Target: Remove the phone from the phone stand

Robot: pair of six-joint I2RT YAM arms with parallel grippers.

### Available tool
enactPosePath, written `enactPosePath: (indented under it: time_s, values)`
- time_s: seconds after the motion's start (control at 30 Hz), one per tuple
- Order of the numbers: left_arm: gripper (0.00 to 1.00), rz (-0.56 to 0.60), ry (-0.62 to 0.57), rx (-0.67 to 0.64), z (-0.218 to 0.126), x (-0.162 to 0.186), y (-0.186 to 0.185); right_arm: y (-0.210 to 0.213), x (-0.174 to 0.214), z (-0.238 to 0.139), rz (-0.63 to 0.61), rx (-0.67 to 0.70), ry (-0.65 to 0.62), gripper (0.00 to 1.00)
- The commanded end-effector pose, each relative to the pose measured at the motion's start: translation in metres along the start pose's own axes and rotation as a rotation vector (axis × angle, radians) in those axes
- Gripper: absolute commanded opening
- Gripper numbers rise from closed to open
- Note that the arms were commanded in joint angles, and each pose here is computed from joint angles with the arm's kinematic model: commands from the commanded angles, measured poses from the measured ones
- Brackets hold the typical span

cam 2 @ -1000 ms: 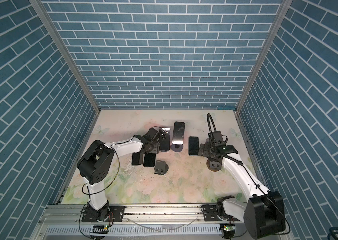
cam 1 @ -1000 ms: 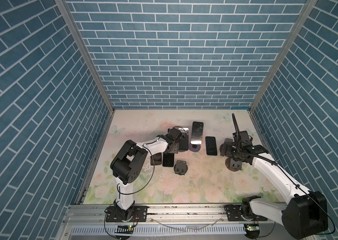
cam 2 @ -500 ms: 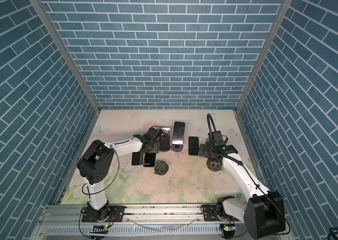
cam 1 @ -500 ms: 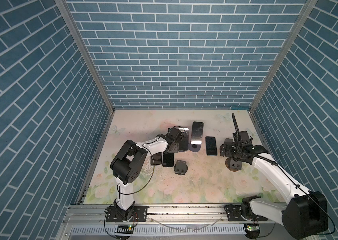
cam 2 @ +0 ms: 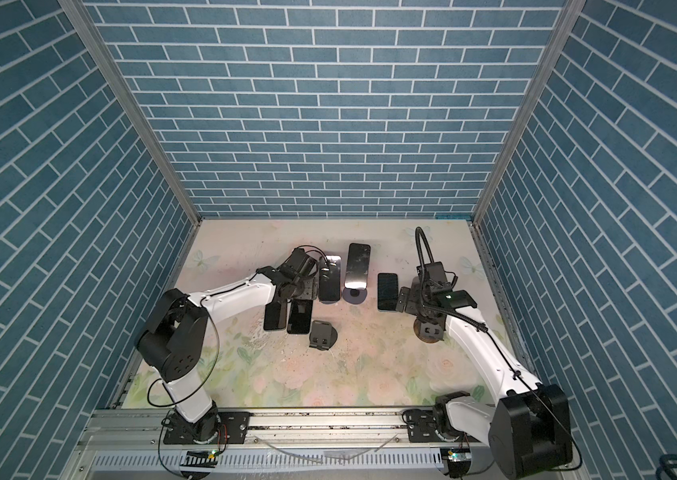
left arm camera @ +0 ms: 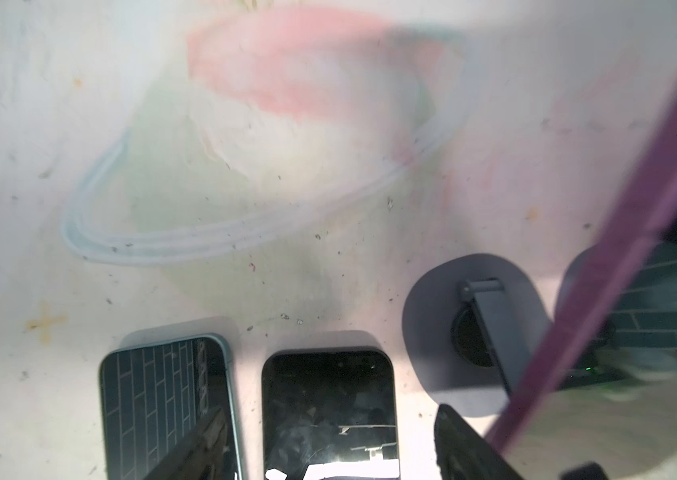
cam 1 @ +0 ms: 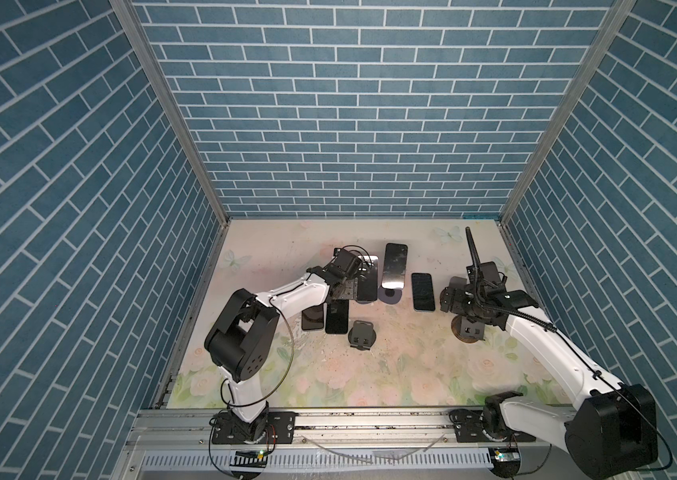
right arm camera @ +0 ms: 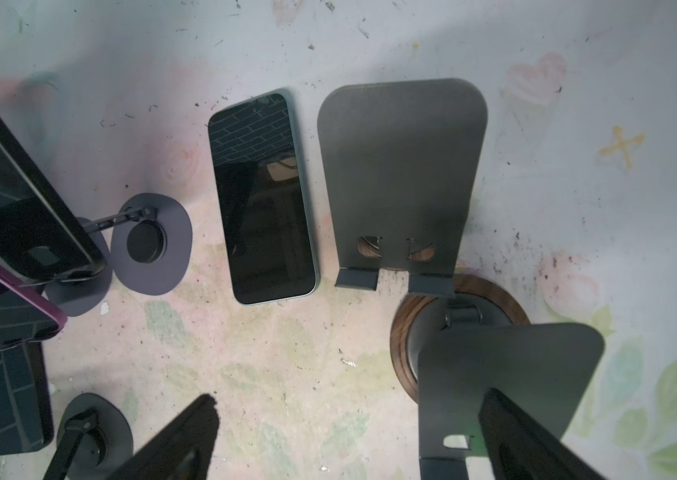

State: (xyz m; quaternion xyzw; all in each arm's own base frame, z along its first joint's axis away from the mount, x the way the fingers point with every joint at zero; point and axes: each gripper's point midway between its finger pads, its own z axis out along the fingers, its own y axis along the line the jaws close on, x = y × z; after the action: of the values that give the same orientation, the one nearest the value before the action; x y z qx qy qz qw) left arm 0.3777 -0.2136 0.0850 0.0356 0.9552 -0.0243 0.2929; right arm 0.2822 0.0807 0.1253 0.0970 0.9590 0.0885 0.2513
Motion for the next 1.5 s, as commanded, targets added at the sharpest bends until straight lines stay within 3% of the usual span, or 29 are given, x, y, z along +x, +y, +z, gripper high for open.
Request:
enactPosePath:
  time_s: [0.0, 0.3, 0.87, 1.47]
  values:
    - [0.80, 0.003, -0.019, -0.029, -0.009, 0.003, 0.013, 0.006, -0.001, -0.007, 0.025, -0.021, -0.003, 0.99]
    - [0.80, -0.040, -0.094, -0.007, -0.036, 0.011, 0.028, 0.027, 0.000, -0.008, -0.005, -0.042, -0.003, 0.99]
    - [0.83, -0.123, -0.289, 0.000, -0.091, 0.031, 0.072, 0.106, 0.022, -0.008, -0.146, -0.124, 0.019, 0.99]
    - [0.90, -0.189, -0.346, -0.035, -0.117, 0.076, 0.114, 0.199, 0.071, -0.004, -0.348, -0.178, 0.063, 0.99]
